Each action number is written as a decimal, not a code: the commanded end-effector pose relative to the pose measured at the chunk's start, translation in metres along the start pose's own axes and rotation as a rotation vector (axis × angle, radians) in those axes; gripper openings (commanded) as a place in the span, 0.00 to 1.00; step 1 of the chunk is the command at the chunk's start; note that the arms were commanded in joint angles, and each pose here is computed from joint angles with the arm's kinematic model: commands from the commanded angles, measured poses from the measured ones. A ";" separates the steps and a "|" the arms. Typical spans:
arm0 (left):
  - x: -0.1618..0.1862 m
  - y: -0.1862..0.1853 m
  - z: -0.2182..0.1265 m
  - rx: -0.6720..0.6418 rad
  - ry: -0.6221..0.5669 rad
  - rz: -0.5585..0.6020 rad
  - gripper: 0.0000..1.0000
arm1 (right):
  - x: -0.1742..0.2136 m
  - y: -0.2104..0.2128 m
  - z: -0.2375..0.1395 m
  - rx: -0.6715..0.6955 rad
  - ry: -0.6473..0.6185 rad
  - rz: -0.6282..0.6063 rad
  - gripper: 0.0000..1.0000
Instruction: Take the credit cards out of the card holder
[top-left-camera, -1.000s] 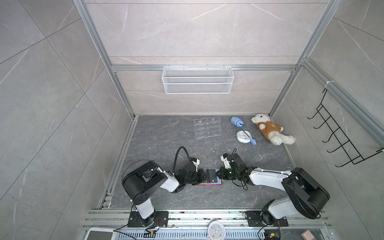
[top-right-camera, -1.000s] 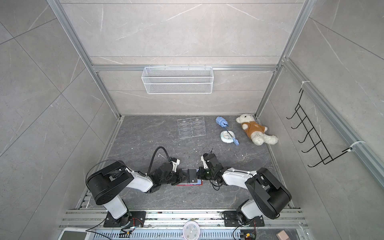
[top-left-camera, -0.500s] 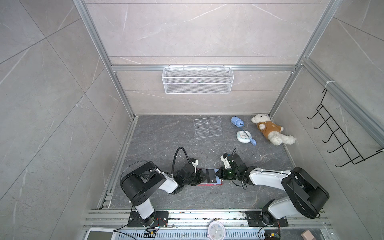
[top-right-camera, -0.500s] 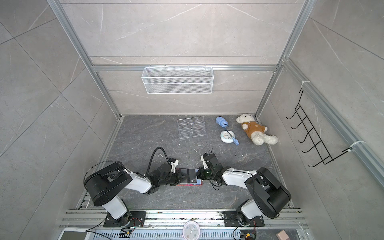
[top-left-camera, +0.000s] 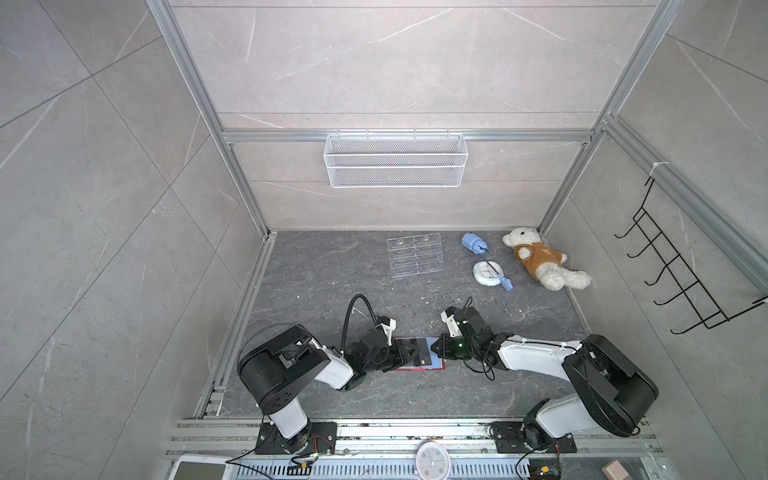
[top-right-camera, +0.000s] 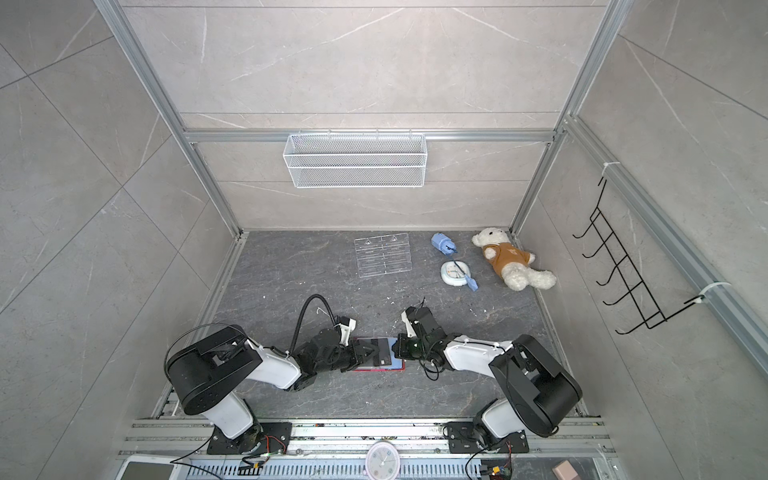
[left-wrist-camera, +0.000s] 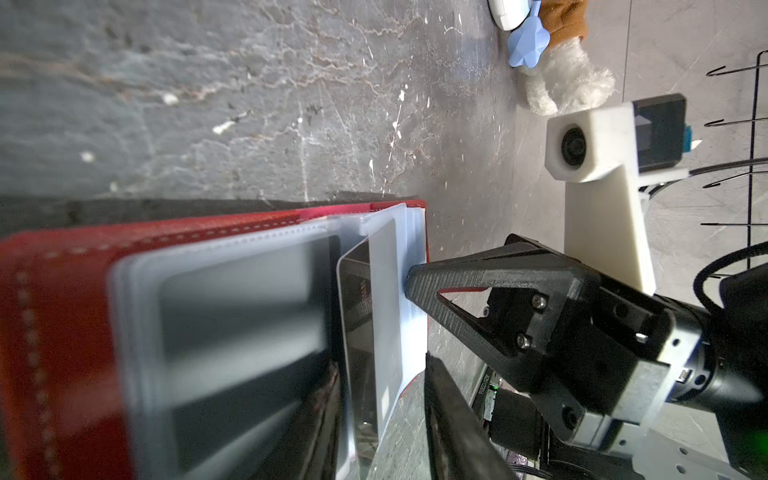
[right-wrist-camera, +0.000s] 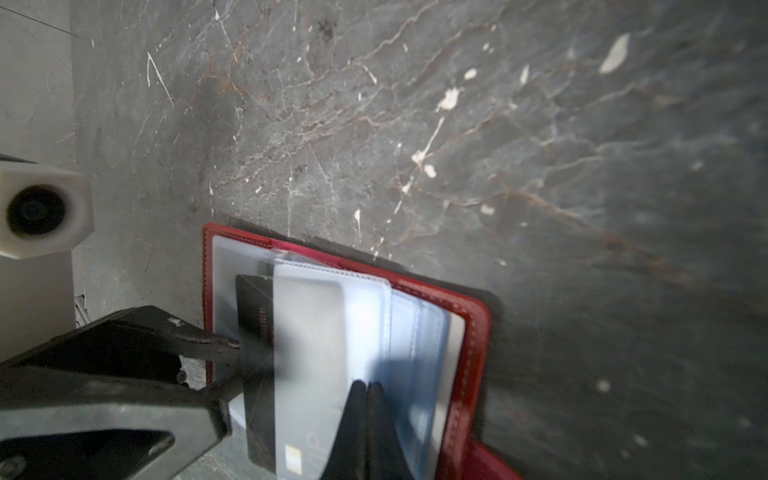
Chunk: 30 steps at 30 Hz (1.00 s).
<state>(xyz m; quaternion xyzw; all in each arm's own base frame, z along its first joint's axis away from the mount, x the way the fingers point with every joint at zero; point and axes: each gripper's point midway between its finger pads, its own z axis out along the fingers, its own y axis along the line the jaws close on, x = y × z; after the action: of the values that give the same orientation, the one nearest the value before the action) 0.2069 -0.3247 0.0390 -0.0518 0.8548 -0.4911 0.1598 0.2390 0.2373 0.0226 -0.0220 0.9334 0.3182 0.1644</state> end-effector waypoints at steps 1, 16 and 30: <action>0.006 0.014 0.002 -0.014 0.012 -0.023 0.37 | 0.022 -0.024 0.003 0.082 0.073 0.034 0.04; 0.009 0.020 0.011 -0.020 0.032 -0.017 0.14 | 0.022 -0.022 0.003 0.076 0.076 0.033 0.03; 0.001 0.015 -0.014 -0.027 0.005 0.048 0.00 | 0.020 -0.020 0.000 0.079 0.076 0.024 0.03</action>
<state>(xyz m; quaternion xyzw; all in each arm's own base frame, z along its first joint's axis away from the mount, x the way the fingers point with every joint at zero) 0.2075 -0.3211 0.0370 -0.0445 0.8507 -0.4980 0.1624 0.2383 0.2375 0.0226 -0.0224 0.9337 0.3185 0.1621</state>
